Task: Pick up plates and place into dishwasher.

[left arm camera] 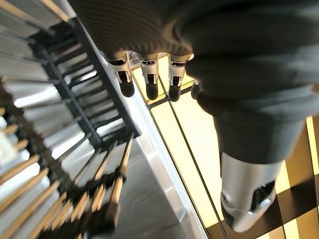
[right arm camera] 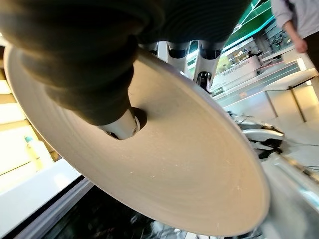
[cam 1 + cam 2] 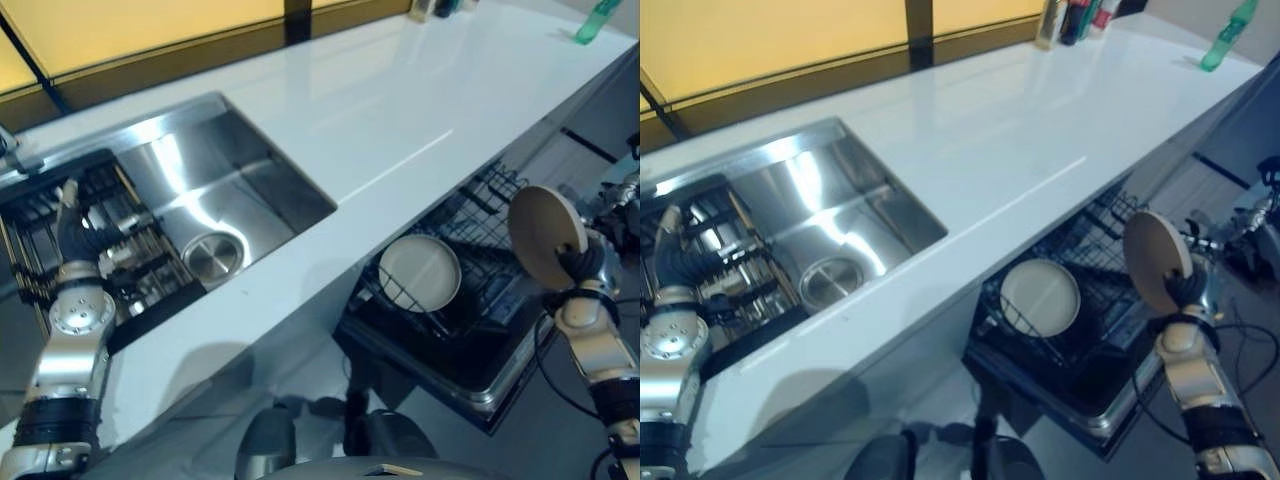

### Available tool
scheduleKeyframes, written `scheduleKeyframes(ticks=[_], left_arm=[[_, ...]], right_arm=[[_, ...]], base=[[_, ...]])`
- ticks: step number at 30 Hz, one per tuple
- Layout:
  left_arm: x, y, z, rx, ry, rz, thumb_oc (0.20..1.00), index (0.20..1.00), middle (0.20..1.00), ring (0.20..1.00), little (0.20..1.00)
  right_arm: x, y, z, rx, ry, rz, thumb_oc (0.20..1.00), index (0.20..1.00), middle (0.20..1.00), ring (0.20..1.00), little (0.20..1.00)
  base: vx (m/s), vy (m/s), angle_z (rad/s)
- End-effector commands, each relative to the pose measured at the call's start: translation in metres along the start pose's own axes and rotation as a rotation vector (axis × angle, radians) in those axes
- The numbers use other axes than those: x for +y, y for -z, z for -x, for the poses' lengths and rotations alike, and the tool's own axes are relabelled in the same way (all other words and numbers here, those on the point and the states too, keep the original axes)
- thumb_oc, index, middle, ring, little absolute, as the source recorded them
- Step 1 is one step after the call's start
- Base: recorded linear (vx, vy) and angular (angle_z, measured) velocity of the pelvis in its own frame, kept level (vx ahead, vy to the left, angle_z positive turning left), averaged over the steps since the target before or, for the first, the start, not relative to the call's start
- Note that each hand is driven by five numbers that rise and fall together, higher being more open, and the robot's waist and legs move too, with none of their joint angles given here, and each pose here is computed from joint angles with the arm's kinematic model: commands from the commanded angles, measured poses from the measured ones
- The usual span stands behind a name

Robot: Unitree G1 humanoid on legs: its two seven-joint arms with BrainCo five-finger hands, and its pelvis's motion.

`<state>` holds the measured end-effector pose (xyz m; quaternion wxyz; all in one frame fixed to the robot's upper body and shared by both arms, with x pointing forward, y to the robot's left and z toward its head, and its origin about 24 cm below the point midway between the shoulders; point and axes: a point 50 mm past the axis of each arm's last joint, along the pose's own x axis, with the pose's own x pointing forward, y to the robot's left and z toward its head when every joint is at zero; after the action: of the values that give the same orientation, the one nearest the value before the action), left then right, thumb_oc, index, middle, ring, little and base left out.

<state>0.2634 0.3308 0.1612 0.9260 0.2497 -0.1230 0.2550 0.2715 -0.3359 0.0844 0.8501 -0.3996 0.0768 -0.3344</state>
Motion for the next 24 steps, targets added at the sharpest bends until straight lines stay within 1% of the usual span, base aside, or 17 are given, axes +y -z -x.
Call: scheduleKeyframes(ticks=[1, 9, 14, 19, 24], left_arm=[[0.008, 0.008, 0.010, -0.013, 0.021, -0.084, 1.000, 1.000, 1.000, 1.000, 1.000], [0.026, 0.002, 0.003, -0.034, 0.023, -0.179, 1.000, 1.000, 1.000, 1.000, 1.000], [0.039, -0.018, -0.017, -0.089, -0.004, -0.223, 1.000, 1.000, 1.000, 1.000, 1.000], [0.047, -0.043, -0.037, -0.146, -0.044, -0.233, 1.000, 1.000, 1.000, 1.000, 1.000], [0.047, -0.059, -0.048, -0.201, -0.079, -0.221, 1.000, 1.000, 1.000, 1.000, 1.000]], right_arm=[[-0.012, -0.025, -0.013, -0.068, 0.103, -0.044, 0.200, 0.200, 0.200, 0.200, 0.200], [0.000, -0.019, -0.009, -0.058, 0.025, 0.043, 0.200, 0.200, 0.200, 0.200, 0.200], [0.010, -0.016, -0.009, -0.049, 0.008, 0.133, 0.200, 0.200, 0.200, 0.200, 0.200], [0.006, -0.017, -0.019, -0.044, 0.062, 0.232, 0.200, 0.200, 0.200, 0.200, 0.200], [-0.010, -0.030, -0.036, -0.045, 0.136, 0.212, 0.200, 0.200, 0.200, 0.200, 0.200]], base=[[0.10, -0.162, 0.23], [0.10, -0.158, 0.08], [-0.07, -0.166, 0.17], [-0.11, -0.125, 0.10], [-0.16, -0.089, 0.07]])
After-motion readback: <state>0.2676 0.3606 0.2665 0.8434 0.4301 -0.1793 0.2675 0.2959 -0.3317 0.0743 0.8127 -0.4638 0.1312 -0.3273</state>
